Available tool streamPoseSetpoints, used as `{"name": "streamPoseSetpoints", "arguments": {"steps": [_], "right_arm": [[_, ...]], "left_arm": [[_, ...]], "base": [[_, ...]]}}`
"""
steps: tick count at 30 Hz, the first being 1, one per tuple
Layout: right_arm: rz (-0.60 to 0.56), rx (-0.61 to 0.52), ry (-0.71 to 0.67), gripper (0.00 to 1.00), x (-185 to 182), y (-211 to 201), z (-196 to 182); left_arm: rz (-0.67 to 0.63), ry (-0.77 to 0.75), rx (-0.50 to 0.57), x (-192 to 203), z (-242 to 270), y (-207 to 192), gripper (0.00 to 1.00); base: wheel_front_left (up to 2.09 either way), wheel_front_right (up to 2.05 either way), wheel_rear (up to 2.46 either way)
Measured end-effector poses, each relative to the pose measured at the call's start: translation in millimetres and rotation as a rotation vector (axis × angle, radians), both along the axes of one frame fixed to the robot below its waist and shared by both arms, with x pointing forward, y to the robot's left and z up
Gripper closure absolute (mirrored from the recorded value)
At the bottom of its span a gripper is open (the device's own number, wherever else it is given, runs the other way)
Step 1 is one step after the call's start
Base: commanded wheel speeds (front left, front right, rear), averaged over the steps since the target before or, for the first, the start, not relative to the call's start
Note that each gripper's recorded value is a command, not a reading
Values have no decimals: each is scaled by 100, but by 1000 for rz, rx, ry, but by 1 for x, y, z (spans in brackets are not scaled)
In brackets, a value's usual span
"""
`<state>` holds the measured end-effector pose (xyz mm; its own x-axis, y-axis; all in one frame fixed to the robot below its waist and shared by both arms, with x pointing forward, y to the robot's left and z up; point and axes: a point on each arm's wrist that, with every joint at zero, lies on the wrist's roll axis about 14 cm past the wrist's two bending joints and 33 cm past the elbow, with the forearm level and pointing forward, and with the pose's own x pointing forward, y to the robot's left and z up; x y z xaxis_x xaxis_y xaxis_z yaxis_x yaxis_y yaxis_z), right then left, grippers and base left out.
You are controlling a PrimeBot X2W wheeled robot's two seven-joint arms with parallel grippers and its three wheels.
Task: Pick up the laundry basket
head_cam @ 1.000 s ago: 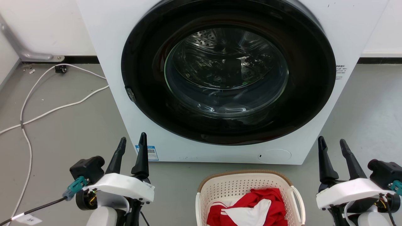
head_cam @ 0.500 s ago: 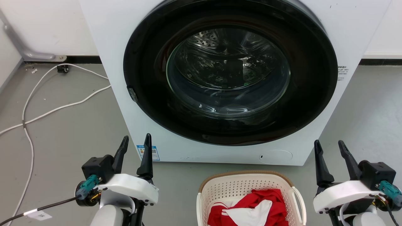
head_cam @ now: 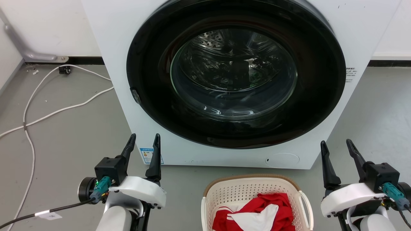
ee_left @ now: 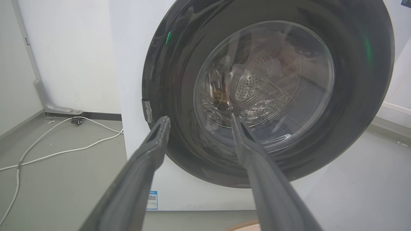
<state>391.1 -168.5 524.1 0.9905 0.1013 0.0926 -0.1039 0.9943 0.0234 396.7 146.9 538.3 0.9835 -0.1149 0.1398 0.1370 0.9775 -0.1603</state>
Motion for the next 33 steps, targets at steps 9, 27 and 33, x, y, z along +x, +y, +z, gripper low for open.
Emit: {"name": "streamPoseSetpoints", "arguments": {"steps": [9, 27, 33], "right_arm": [[1, -50, -6, 0, 0, 0, 0], [5, -95, -9, 0, 0, 1, -4], [4, -92, -7, 0, 0, 0, -5]], "left_arm": [[-13, -26, 62, 1, 4, -5, 0], [-15, -52, 126, 2, 6, -8, 0], [-13, -51, 120, 2, 6, -8, 0]], "base": [[0, 0, 0], [0, 0, 0], [0, 0, 0]]}}
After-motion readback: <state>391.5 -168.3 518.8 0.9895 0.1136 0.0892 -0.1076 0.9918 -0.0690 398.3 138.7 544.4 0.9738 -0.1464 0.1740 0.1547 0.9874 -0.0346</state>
